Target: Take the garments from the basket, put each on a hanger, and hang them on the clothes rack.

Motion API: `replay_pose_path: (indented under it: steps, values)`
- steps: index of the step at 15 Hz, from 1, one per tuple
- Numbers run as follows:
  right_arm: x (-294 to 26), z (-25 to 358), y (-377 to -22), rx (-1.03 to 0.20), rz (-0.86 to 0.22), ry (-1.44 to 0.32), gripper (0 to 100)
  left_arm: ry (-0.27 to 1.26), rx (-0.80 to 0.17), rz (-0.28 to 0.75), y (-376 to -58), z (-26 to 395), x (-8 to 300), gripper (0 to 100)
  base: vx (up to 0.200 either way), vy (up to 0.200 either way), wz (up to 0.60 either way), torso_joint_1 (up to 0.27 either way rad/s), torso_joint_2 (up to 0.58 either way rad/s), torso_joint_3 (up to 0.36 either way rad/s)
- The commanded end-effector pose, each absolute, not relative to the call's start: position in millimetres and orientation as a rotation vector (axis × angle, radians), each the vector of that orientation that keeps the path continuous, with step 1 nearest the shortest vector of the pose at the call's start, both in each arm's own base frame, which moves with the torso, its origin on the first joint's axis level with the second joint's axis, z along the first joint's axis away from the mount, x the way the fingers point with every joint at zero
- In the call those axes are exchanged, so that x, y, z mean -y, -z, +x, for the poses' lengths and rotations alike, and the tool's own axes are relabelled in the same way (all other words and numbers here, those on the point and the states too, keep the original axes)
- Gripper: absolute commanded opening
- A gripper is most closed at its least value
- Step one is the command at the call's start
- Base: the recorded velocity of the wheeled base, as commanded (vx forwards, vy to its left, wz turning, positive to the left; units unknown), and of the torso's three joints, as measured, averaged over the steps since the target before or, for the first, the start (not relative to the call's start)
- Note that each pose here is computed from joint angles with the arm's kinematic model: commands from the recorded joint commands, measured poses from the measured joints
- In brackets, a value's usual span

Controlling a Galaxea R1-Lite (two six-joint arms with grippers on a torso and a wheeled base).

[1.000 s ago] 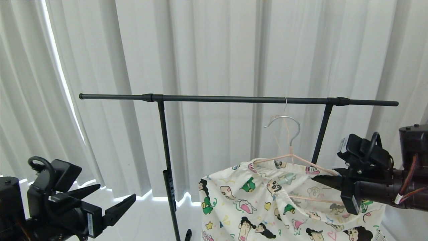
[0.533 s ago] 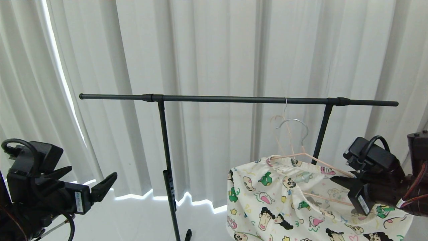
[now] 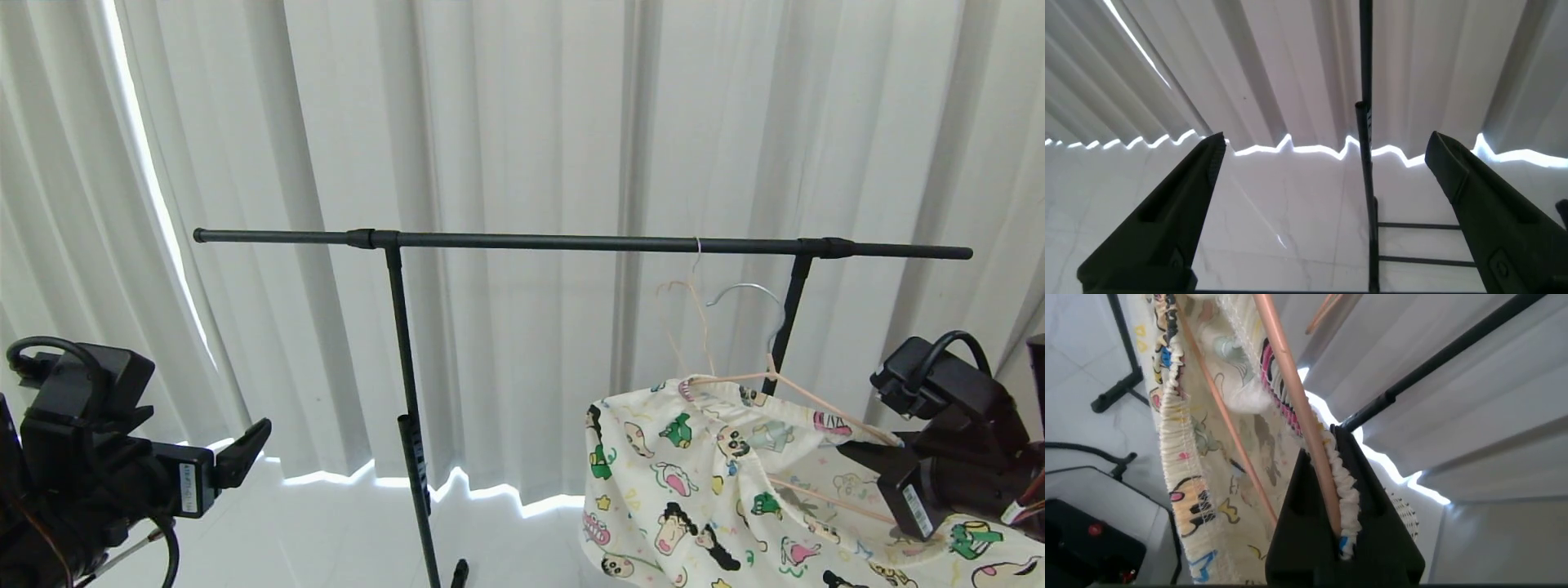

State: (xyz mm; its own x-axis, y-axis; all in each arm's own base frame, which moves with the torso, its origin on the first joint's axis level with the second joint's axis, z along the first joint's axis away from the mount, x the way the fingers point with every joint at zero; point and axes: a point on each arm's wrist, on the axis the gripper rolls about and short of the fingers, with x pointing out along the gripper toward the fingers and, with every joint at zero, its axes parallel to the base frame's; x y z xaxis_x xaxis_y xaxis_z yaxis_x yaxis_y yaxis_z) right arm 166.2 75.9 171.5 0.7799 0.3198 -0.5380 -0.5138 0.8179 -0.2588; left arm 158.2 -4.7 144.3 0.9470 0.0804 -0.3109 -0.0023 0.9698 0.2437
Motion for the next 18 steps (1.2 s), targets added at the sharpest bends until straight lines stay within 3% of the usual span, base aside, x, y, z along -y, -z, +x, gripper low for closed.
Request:
replay_pose_path:
  steps: [1,6,18]
  values:
    - [-74.9,164.1,-173.6,-0.488,-0.406,-0.462,0,-0.043,-0.324,0.245,-144.7,158.9,4.7,100,0.0,0.0,0.0,0.0,0.0,0.0]
    - [-74.6,163.9,-173.1,-0.491,-0.408,-0.455,0,-0.053,-0.324,0.256,-145.4,160.0,4.5,100,0.0,0.0,0.0,0.0,0.0,0.0]
    - [-73.4,163.2,-171.3,-0.499,-0.412,-0.434,0,-0.074,-0.329,0.264,-148.1,170.9,4.8,100,0.0,0.2,0.0,0.001,0.0,0.002]
